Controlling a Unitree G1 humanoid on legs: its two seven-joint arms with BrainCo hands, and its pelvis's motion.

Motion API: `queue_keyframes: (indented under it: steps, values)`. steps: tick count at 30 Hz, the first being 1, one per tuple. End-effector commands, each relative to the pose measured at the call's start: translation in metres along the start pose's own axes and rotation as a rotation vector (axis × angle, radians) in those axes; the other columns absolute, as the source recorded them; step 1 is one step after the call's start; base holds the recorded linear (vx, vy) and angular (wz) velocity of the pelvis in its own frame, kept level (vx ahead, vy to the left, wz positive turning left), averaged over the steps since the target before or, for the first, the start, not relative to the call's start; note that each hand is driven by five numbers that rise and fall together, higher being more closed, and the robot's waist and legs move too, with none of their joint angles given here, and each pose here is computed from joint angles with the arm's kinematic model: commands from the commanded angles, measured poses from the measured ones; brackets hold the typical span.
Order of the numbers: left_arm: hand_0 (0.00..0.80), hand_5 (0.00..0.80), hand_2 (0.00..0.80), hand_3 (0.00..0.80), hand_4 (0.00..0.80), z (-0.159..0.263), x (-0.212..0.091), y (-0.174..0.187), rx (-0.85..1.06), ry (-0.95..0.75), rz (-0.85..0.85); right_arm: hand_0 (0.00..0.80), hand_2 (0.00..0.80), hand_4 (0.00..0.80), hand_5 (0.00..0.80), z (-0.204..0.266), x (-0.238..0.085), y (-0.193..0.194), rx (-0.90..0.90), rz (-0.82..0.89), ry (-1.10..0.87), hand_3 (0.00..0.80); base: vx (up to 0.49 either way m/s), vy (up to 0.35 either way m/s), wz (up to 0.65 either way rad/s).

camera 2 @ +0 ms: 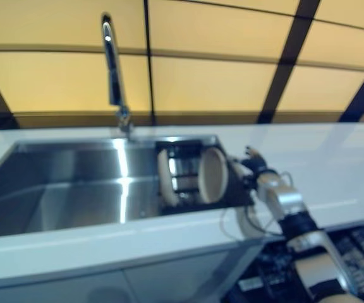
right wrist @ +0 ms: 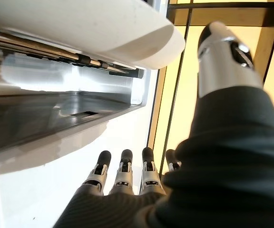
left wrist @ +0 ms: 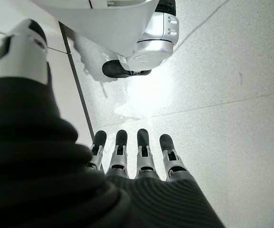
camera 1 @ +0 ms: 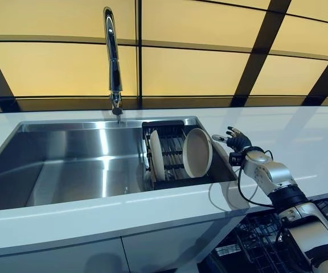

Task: Take plates into dishwasher

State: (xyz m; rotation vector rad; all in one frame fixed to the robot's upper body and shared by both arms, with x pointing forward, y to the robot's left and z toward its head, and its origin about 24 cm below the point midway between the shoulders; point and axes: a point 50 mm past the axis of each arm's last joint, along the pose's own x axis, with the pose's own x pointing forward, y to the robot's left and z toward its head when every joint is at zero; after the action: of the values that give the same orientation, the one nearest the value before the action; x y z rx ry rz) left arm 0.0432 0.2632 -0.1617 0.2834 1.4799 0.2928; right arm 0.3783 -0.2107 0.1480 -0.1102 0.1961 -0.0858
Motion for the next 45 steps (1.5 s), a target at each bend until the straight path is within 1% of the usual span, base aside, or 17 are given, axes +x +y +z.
queue_keyframes:
  steps: [1,20,33,45]
  values:
    - [0.0,0.0,0.0,0.0,0.0,0.009,0.0,0.001,0.077,0.006,0.027,0.0,0.0,0.0,0.0,0.054,-0.001,0.001,-0.103,-0.009,-0.161,0.0,0.0,0.0,0.0]
    - [0.0,0.0,0.0,0.0,0.0,0.01,0.0,0.002,0.069,0.007,0.032,0.0,0.0,0.0,0.0,0.061,-0.004,0.019,-0.114,0.047,-0.188,0.0,0.0,0.0,0.0]
    - [0.0,0.0,0.0,0.0,0.0,0.01,0.0,0.0,0.065,0.008,0.031,0.0,0.0,0.0,0.0,0.051,-0.002,0.025,-0.169,0.075,-0.14,0.0,0.0,0.0,0.0]
    - [0.0,0.0,0.0,0.0,0.0,0.013,0.0,0.0,0.065,0.001,0.029,0.0,0.0,0.0,0.0,0.039,0.002,0.028,-0.259,0.092,-0.074,0.0,0.0,0.0,0.0]
